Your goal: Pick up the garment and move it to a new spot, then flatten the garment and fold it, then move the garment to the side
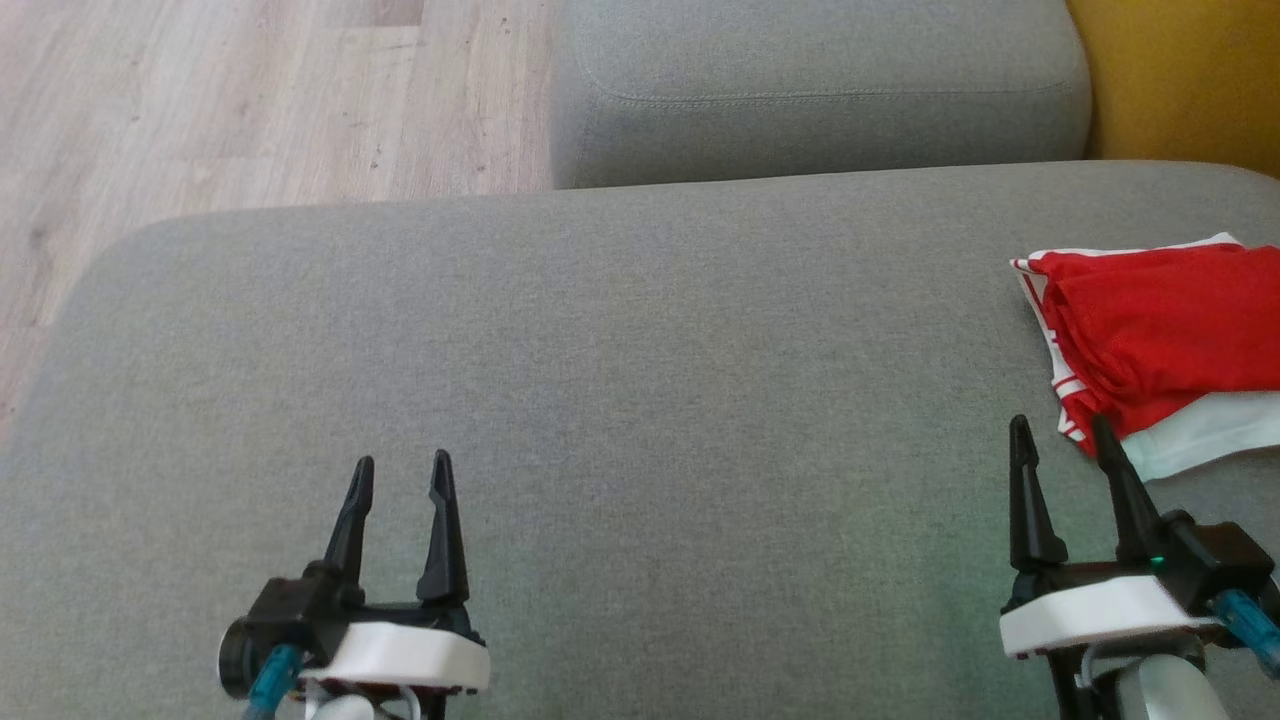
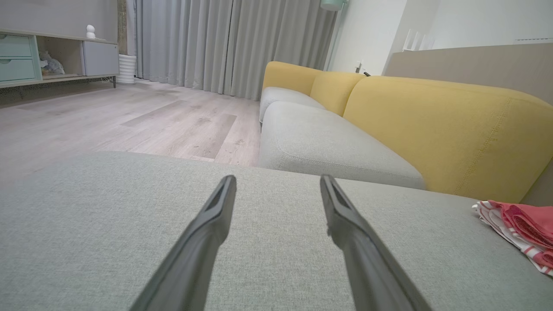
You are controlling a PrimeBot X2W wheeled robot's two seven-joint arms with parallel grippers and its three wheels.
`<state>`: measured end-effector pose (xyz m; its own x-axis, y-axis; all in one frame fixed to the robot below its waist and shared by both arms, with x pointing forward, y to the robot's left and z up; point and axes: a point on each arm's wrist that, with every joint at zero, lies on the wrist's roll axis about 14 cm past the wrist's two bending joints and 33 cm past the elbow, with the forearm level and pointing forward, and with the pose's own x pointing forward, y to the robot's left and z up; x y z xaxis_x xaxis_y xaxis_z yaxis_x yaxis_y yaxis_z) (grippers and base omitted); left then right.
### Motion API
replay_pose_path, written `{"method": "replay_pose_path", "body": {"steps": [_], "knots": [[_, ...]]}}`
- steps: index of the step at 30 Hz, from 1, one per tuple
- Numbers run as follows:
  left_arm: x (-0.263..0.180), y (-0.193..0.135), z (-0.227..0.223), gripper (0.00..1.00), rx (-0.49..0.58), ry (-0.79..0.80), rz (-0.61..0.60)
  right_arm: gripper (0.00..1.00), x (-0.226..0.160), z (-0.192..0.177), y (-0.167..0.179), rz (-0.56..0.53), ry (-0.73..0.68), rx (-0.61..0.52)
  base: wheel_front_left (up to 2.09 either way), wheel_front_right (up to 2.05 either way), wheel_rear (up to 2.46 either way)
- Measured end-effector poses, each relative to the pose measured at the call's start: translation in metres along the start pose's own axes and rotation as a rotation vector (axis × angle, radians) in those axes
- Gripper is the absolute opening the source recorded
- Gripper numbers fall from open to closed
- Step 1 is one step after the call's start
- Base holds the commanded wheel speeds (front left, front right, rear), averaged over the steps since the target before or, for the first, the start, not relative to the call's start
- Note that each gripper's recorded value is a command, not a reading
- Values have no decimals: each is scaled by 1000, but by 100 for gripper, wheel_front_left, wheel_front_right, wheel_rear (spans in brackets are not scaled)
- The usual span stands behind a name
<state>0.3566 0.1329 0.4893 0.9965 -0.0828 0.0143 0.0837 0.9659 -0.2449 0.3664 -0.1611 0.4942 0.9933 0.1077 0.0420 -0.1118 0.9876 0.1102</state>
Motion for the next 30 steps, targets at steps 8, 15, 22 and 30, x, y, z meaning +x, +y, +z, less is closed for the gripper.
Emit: {"method": "replay_pose_path", "body": {"steps": [8, 15, 22, 30], "knots": [[1, 0, 0, 100, -33, 0, 2, 100, -1, 1, -2, -9, -3, 13, 0, 0, 0], [3, 3, 0, 100, -64, -1, 17, 100, -1, -1, -4, -15, 1, 20, 0, 0, 0], [4, 10, 0, 100, -67, 0, 44, 100, -2, -2, -5, -20, 4, 20, 0, 0, 0], [-14, 21, -36, 0, -103, 118, 97, 0, -20, -38, -11, -51, 123, 56, 0, 0, 0]]}}
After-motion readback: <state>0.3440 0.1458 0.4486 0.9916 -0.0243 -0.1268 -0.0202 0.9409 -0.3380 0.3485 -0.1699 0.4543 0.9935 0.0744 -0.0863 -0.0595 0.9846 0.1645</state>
